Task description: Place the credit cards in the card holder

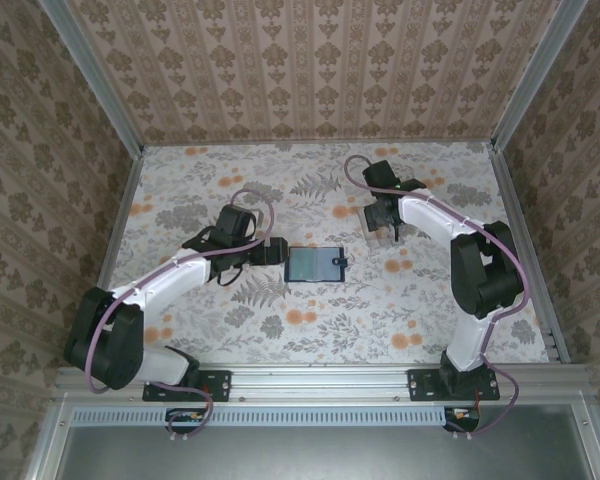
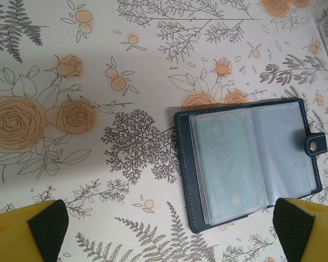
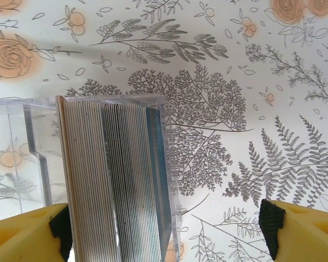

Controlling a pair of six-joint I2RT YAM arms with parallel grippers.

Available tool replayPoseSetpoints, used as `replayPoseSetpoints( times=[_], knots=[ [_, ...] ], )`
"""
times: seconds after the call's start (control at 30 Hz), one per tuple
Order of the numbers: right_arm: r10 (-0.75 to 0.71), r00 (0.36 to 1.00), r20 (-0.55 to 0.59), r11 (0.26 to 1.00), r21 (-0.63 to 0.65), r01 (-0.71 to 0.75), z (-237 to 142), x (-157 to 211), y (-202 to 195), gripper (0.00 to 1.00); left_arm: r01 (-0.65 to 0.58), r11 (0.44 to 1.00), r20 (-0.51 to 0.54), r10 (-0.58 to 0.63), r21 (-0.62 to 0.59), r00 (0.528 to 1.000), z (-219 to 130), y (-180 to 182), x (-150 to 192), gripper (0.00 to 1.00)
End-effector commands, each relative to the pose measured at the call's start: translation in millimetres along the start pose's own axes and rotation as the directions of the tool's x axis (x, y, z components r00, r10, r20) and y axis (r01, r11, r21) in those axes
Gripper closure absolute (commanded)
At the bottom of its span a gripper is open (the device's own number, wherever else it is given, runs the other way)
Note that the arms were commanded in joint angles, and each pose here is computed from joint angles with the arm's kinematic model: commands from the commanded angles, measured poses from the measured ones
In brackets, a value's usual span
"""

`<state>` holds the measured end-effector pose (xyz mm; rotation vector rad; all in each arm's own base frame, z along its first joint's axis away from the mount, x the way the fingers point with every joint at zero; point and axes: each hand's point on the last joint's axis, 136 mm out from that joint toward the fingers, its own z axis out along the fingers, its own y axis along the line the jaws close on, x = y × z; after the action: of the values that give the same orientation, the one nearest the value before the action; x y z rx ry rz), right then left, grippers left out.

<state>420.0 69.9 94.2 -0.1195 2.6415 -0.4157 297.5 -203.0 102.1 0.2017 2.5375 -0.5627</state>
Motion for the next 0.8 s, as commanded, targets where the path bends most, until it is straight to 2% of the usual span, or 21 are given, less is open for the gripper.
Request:
replayPoseSetpoints(
  times=[0.0, 0.07, 0.23, 0.53, 0.7, 0.77],
  knots=[
    [0.021, 0.999, 0.031, 0.998, 0.059, -0.023, -10, -2, -19, 0.12, -0.032, 0.999, 0.021, 0.032, 0.002, 0.999, -6, -6, -9, 0.00],
    [0.019, 0.999, 0.048, 0.998, 0.057, -0.022, -12, -3, -20, 0.15, -0.034, 0.999, 0.017, 0.034, 0.012, 0.999, -6, -8, -9, 0.00],
    [0.024, 0.997, 0.073, 0.999, 0.033, -0.026, -19, -6, -20, 0.31, -0.031, 1.000, 0.008, 0.031, 0.005, 0.999, -4, -6, -6, 0.00],
    [0.016, 0.997, 0.071, 0.998, 0.057, -0.020, -19, -4, -24, 0.40, -0.038, 0.999, -0.016, 0.039, 0.021, 0.999, 2, -10, -2, 0.00],
    [0.007, 0.998, 0.057, 0.999, 0.031, -0.009, -18, -1, -19, 0.63, -0.032, 0.999, -0.024, 0.032, 0.022, 0.999, 4, -11, -2, 0.00],
    [0.010, 0.998, 0.065, 1.000, 0.018, -0.012, -19, -2, -17, 0.68, -0.038, 0.999, -0.027, 0.039, 0.022, 0.999, 5, -11, 0, 0.00]
  ],
)
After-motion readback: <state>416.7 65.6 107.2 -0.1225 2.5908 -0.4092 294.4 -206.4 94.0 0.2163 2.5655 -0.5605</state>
